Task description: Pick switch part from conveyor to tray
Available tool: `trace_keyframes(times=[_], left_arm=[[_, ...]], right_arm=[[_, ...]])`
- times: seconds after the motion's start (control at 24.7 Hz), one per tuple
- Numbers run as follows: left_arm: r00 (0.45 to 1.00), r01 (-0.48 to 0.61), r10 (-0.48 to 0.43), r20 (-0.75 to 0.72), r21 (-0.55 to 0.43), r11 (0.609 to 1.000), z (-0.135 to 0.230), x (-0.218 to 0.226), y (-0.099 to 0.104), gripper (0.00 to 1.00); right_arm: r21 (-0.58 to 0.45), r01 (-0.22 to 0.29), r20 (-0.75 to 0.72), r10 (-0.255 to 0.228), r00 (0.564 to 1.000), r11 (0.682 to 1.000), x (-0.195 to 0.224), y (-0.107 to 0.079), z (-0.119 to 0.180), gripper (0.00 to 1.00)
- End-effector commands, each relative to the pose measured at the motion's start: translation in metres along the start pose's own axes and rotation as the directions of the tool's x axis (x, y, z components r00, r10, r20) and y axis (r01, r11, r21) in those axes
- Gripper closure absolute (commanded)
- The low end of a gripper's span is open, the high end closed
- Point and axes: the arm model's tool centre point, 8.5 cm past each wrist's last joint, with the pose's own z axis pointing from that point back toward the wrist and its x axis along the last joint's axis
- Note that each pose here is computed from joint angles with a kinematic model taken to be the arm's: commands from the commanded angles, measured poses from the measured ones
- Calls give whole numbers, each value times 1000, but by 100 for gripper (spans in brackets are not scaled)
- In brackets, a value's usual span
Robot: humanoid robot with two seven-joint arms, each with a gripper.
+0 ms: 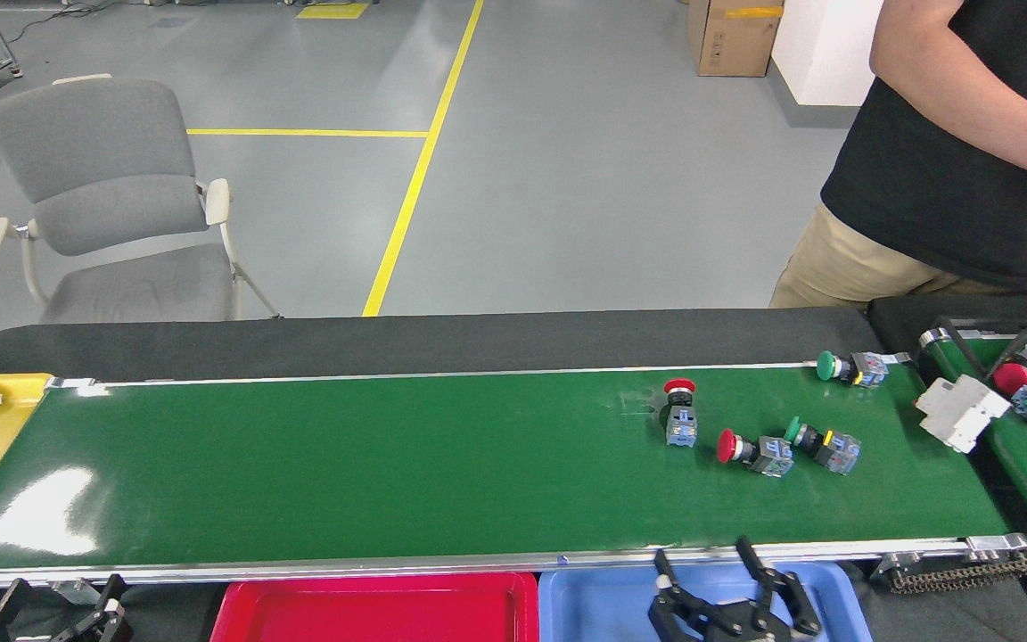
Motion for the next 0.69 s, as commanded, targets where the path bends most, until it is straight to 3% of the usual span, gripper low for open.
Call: trace_keyframes(times=[0.0, 0.08, 0.24, 0.4, 0.65], left_arm=[[1000, 29, -29, 5, 30, 999, -7, -6, 14, 0], [999, 35, -35, 7, 27, 999, -7, -7, 15, 0], [999, 34, -35, 6, 25, 999, -7, -7, 14, 0], [999, 34, -34, 8, 22, 999, -7, -6, 13, 0], [999, 37, -38, 17, 29, 999, -13, -3, 16, 0]], right_arm=[[-32, -19, -78, 17, 997, 999, -9, -9, -8, 1], [-41, -45, -83, 41, 996, 998, -8, -20, -32, 1], [24, -132, -60, 133, 989, 991, -1, -18, -74, 1], [33, -164, -4, 164, 986, 986, 18, -16, -98, 1], [47, -187, 55, 184, 981, 981, 40, -10, -112, 1]])
